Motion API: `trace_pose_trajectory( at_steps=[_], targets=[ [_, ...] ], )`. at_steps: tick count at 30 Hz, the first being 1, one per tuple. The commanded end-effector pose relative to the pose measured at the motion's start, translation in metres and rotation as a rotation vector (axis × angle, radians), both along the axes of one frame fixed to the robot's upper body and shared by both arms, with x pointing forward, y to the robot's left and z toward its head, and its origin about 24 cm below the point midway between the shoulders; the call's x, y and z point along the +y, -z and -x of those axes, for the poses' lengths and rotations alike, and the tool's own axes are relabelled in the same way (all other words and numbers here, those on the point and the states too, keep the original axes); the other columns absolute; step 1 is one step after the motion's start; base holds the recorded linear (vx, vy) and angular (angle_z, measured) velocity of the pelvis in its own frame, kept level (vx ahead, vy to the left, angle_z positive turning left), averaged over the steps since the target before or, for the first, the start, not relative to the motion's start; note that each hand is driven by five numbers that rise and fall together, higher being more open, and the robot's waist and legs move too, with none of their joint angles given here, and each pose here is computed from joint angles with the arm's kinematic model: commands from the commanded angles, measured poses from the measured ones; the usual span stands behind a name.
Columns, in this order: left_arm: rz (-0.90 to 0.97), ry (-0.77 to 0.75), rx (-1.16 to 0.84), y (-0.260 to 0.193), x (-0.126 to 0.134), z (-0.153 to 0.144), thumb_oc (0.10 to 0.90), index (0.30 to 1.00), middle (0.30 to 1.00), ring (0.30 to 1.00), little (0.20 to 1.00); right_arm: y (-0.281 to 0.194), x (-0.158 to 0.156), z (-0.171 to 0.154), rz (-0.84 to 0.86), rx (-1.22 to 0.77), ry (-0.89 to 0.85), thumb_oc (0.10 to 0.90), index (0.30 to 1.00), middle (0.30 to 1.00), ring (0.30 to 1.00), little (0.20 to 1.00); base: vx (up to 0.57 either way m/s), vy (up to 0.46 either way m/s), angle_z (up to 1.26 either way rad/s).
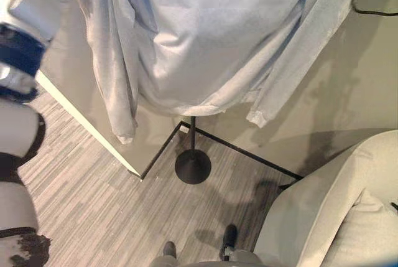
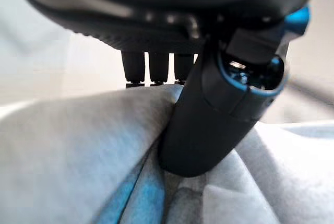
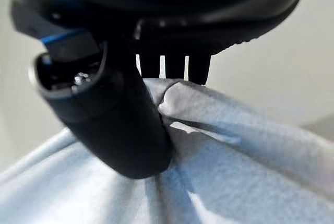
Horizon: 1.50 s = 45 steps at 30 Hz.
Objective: Hang the clothes on the sofa on the clothes rack.
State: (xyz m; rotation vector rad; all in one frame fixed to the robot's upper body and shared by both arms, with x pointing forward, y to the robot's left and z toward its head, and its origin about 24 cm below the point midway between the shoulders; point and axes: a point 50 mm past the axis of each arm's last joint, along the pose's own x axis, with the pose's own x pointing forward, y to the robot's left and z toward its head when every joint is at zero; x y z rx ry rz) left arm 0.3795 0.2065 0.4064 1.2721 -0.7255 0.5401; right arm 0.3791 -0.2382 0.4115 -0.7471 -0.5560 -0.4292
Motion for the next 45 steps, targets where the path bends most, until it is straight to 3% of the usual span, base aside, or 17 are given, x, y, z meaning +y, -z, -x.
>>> trace_pose_trajectory(
  at_steps=[1, 9, 18, 28, 29, 30, 31, 32, 37, 45],
  targets=[
    [0.031, -0.113, -0.107, -0.042, 0.021, 0.020, 0.400, 0.300, 0.300, 0.300, 0.300, -0.052, 0.000, 0.025, -0.038, -0.179, 0.026, 0.400, 0.300, 0.300, 0.300, 0.300, -0.08, -0.022, 0.01],
    [0.032, -0.246, -0.007, -0.007, 0.049, 0.007, 0.400, 0.300, 0.300, 0.300, 0.300, -0.017, 0.012, 0.004, -0.026, -0.099, 0.000, 0.400, 0.300, 0.300, 0.300, 0.300, -0.03, 0.000, -0.01],
    [0.077, -0.221, 0.066, 0.032, 0.060, -0.001, 0.400, 0.300, 0.300, 0.300, 0.300, 0.051, 0.020, -0.020, -0.073, 0.058, -0.089, 0.400, 0.300, 0.300, 0.300, 0.300, 0.00, 0.002, 0.00],
    [0.439, 0.103, 0.110, 0.090, 0.047, -0.005, 0.400, 0.300, 0.300, 0.300, 0.300, 0.140, 0.037, -0.028, -0.283, 0.209, -0.265, 0.400, 0.300, 0.300, 0.300, 0.300, 0.01, 0.008, -0.01],
    [0.486, 0.148, 0.117, 0.098, 0.043, -0.006, 0.425, 0.338, 0.338, 0.338, 0.338, 0.152, 0.042, -0.028, -0.326, 0.230, -0.298, 0.400, 0.300, 0.300, 0.300, 0.300, 0.00, 0.000, 0.00],
    [0.540, 0.196, 0.140, 0.108, 0.038, -0.006, 0.585, 0.578, 0.578, 0.578, 0.578, 0.160, 0.043, -0.026, -0.345, 0.239, -0.320, 0.400, 0.300, 0.300, 0.300, 0.300, 0.00, 0.000, 0.00],
    [0.540, 0.196, 0.140, 0.109, 0.038, -0.006, 0.800, 0.900, 0.900, 0.900, 0.900, 0.160, 0.043, -0.026, -0.345, 0.240, -0.319, 0.552, 0.528, 0.528, 0.528, 0.528, 0.00, 0.000, 0.00],
    [0.582, 0.233, 0.158, 0.117, 0.034, -0.008, 0.800, 0.900, 0.900, 0.900, 0.900, 0.166, 0.044, -0.025, -0.360, 0.244, -0.329, 0.800, 0.900, 0.900, 0.900, 0.900, 0.00, 0.000, 0.00],
    [0.649, 0.343, 0.192, 0.131, 0.024, -0.003, 0.800, 0.900, 0.900, 0.900, 0.900, 0.177, 0.048, -0.017, -0.420, 0.225, -0.399, 0.800, 0.900, 0.900, 0.900, 0.900, 0.01, 0.006, 0.00],
    [0.666, 0.367, 0.156, 0.141, 0.042, 0.016, 0.800, 0.900, 0.900, 0.900, 0.900, 0.183, 0.026, 0.008, -0.394, 0.148, -0.408, 0.800, 0.900, 0.900, 0.900, 0.900, 0.03, 0.008, 0.01]
  ],
)
